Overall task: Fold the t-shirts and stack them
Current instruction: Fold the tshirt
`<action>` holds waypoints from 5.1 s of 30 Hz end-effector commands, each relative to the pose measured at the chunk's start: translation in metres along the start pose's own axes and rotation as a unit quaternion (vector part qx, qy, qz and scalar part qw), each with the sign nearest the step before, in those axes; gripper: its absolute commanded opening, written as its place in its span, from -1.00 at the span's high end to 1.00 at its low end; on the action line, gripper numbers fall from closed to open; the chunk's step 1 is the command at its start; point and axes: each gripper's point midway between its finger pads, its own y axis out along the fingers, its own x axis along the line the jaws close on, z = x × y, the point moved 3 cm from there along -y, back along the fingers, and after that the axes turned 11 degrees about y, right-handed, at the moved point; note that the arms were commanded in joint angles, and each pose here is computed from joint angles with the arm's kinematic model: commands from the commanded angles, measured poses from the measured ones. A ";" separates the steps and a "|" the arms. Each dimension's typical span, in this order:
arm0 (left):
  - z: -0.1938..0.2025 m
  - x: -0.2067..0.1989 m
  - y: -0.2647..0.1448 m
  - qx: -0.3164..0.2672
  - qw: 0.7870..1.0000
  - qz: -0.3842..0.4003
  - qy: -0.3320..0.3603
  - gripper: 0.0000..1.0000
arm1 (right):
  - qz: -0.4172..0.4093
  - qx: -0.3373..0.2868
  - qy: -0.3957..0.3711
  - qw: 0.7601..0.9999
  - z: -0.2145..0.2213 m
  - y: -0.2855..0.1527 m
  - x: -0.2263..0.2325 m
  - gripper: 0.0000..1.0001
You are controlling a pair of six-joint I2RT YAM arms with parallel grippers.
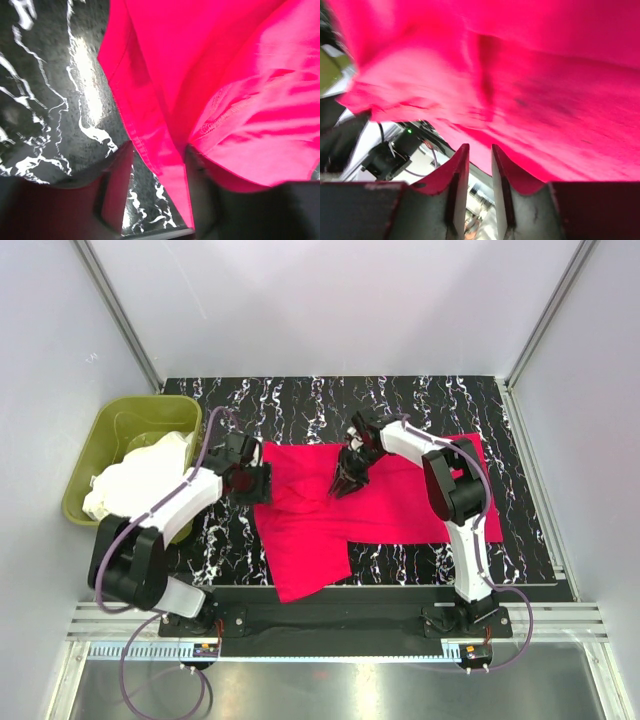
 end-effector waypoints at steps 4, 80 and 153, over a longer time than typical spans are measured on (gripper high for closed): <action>-0.061 -0.015 -0.043 -0.114 0.993 0.029 0.020 -0.43 | -0.009 -0.054 -0.054 0.997 -0.016 -0.024 0.045 0.19; 0.004 -0.082 0.051 0.074 0.979 0.181 0.056 0.40 | 0.127 -0.102 -0.018 0.986 0.008 -0.029 -0.023 0.50; 0.075 0.003 -0.010 0.022 0.989 -0.084 -0.124 -0.03 | 0.090 -0.298 0.184 0.932 0.063 -0.214 -0.157 -0.01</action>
